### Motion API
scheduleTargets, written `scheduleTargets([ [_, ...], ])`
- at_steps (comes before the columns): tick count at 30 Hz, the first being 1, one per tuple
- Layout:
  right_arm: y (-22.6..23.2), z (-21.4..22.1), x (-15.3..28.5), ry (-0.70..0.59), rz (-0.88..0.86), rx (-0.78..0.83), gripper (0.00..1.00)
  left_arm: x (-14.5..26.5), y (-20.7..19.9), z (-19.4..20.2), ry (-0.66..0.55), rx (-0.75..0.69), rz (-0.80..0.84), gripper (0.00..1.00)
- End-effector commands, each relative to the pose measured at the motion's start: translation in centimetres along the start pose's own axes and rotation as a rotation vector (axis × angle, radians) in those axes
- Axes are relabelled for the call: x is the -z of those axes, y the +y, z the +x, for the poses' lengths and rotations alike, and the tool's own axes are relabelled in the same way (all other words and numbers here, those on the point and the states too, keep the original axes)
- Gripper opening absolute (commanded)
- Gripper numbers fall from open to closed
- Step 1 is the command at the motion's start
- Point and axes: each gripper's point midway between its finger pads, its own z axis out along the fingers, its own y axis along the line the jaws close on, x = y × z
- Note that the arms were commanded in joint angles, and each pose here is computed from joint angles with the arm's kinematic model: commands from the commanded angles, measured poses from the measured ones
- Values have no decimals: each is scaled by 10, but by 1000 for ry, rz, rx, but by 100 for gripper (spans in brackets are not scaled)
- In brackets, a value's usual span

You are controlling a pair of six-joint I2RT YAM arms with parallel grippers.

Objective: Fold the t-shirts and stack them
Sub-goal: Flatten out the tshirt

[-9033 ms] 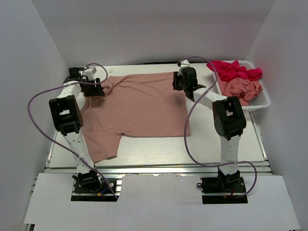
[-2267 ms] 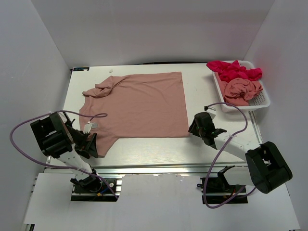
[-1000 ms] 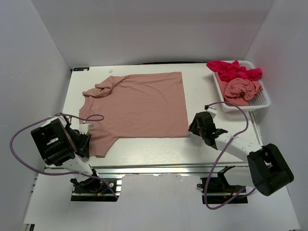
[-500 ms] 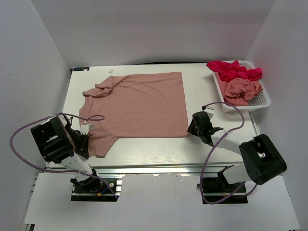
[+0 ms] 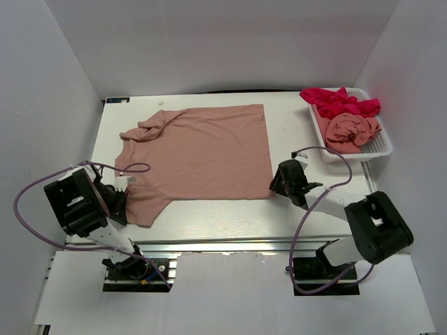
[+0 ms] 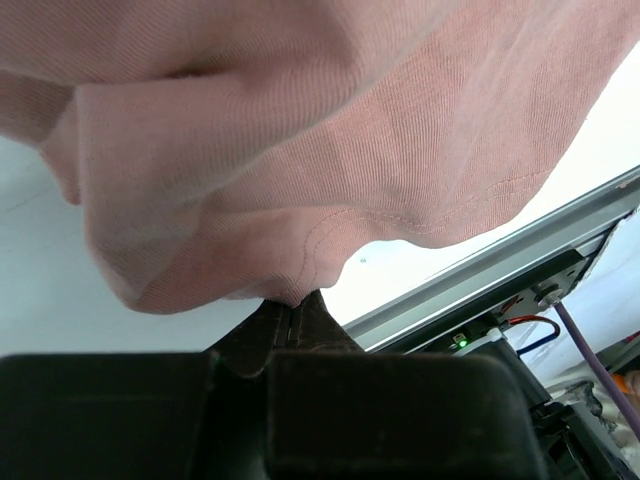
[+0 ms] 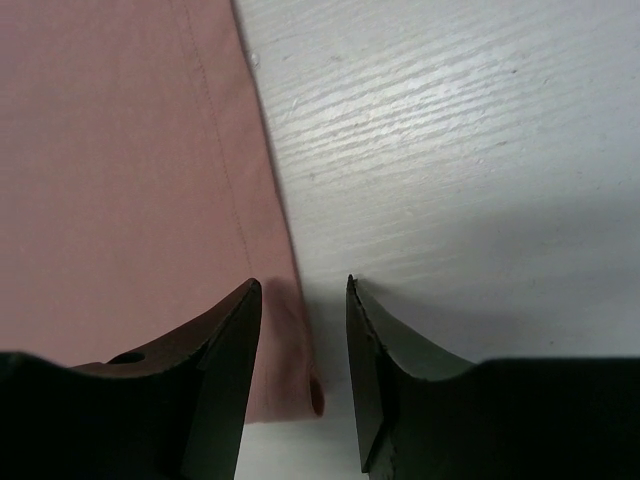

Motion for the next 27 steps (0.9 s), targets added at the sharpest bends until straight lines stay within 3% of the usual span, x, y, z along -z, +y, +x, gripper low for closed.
scheduleTargets([
  [1, 1, 20, 11, 94, -24, -17, 45, 16, 6, -17, -84, -45, -45, 0],
  [20, -1, 47, 23, 151, -7, -2, 43, 24, 2, -22, -119, -82, -43, 0],
  [25, 3, 49, 17, 158, -12, 10, 35, 26, 3, -23, -123, -82, -44, 0],
  [27, 6, 51, 14, 162, -26, 12, 11, 28, 4, -26, -135, -80, -56, 0],
])
